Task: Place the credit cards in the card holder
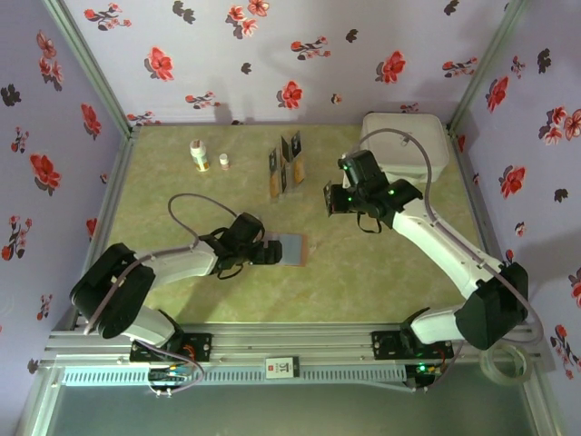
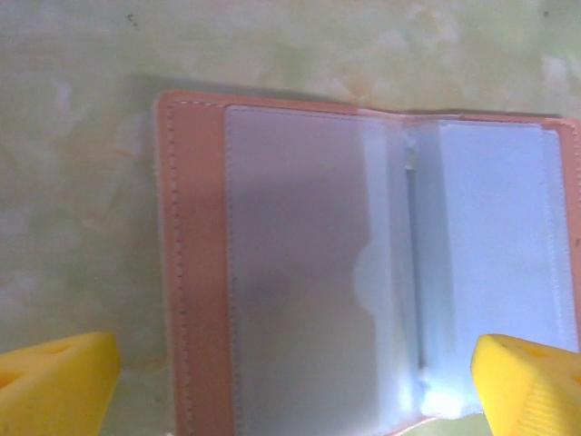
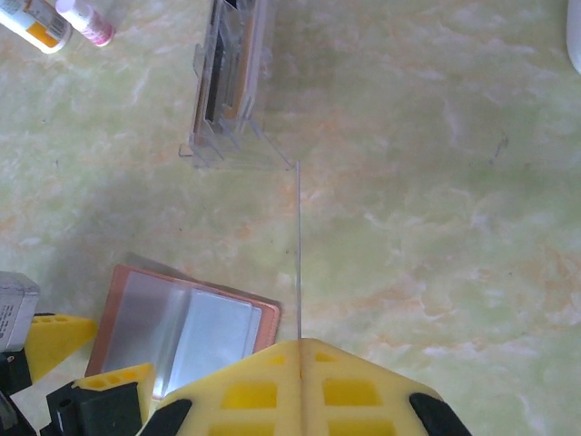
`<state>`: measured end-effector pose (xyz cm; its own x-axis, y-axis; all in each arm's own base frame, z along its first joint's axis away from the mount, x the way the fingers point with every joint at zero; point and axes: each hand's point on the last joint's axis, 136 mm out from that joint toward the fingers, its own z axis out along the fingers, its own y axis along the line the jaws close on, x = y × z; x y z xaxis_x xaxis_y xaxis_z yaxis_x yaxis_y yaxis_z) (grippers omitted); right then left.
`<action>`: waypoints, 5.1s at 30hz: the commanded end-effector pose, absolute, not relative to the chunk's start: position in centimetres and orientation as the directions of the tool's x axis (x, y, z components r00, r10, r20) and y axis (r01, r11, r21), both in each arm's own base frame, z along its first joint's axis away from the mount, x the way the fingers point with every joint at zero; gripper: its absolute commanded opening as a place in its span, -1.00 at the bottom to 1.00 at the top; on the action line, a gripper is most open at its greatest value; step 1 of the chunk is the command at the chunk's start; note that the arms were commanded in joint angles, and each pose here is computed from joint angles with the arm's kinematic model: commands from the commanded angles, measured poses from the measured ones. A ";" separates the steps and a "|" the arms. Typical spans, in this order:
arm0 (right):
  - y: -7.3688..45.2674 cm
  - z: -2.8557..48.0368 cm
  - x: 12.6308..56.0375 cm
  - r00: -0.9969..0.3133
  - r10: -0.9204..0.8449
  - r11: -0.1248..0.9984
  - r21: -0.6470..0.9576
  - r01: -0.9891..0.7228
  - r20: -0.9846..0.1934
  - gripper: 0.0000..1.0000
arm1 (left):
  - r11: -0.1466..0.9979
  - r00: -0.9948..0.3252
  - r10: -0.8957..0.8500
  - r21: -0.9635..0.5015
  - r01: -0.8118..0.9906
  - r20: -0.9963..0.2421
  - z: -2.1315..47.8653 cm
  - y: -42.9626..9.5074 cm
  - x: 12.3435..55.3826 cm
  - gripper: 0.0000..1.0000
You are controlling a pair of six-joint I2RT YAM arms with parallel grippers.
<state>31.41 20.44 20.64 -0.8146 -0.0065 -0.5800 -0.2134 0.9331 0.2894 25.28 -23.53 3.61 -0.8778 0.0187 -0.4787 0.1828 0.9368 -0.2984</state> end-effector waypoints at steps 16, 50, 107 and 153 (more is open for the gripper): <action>20.7 21.3 31.6 -0.807 0.065 0.891 0.399 -0.218 -0.586 -1.00 | 0.950 -0.846 -0.027 -0.278 0.144 -0.532 6.3 -23.9 23.5 0.99; 27.3 14.8 26.5 -0.858 0.299 0.557 0.807 -0.199 -0.418 -1.00 | 0.989 -0.868 0.110 -0.032 0.143 -0.484 4.0 -18.5 25.5 0.99; 30.1 8.2 25.6 -0.816 0.343 0.535 0.811 -0.237 -0.464 -1.00 | 0.998 -0.893 0.052 -0.014 0.065 -0.448 1.1 -15.8 23.8 0.99; 30.5 5.1 25.3 -0.836 0.371 0.520 0.836 -0.174 -0.405 -1.00 | 0.998 -0.895 0.048 -0.014 0.061 -0.444 0.6 -15.6 23.5 0.99</action>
